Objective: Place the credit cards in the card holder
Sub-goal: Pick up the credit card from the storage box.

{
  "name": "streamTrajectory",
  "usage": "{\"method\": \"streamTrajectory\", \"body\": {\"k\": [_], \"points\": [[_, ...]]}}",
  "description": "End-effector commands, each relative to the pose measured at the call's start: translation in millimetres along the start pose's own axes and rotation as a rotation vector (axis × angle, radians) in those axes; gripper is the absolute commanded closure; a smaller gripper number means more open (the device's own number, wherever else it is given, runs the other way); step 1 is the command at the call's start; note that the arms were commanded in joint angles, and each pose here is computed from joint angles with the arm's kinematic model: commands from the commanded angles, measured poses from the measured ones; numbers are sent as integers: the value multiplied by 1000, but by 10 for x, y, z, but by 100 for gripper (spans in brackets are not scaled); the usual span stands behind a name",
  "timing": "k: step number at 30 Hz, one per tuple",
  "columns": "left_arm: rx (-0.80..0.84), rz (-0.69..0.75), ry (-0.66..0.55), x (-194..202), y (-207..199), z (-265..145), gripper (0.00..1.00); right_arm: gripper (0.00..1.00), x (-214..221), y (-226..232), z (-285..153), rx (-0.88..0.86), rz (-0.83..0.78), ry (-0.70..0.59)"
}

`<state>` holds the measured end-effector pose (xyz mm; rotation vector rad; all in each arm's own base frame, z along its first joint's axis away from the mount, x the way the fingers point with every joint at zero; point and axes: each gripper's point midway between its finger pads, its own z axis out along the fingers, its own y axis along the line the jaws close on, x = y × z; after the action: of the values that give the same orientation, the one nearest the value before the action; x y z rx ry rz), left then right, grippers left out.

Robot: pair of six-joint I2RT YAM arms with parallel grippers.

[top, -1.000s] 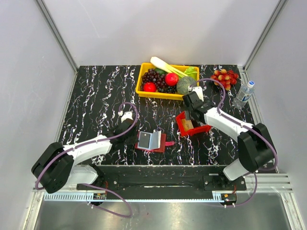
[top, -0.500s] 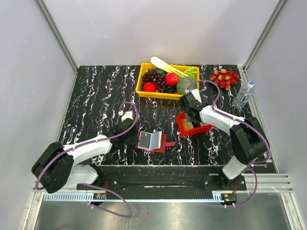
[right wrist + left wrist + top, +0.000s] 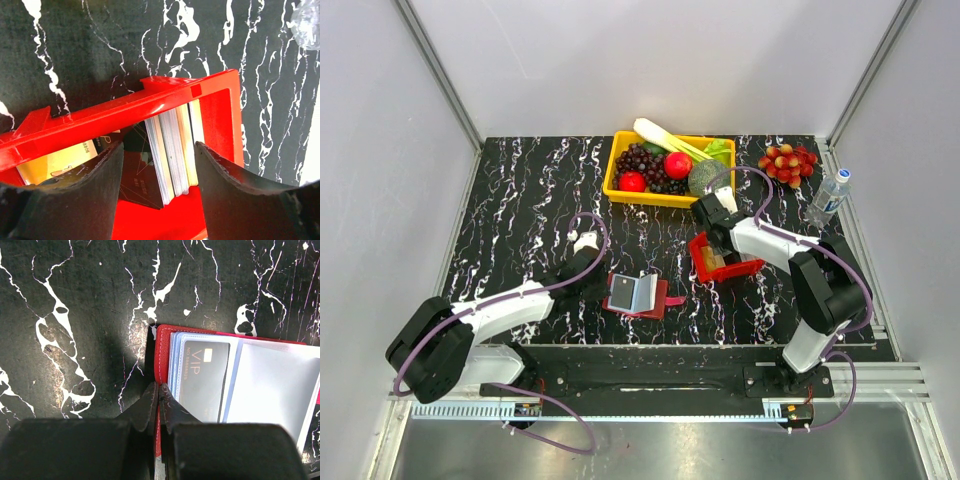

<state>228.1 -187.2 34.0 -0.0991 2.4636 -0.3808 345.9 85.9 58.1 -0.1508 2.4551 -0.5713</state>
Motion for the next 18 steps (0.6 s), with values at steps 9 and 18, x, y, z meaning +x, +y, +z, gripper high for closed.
{"method": "streamTrajectory", "body": {"k": [9,18], "points": [[48,6,-30,-143,-145,-4,100,54,-202,-150,-62,59,41,-53],[46,11,-24,-128,-132,3,100,74,-155,-94,-30,36,53,-45]]}}
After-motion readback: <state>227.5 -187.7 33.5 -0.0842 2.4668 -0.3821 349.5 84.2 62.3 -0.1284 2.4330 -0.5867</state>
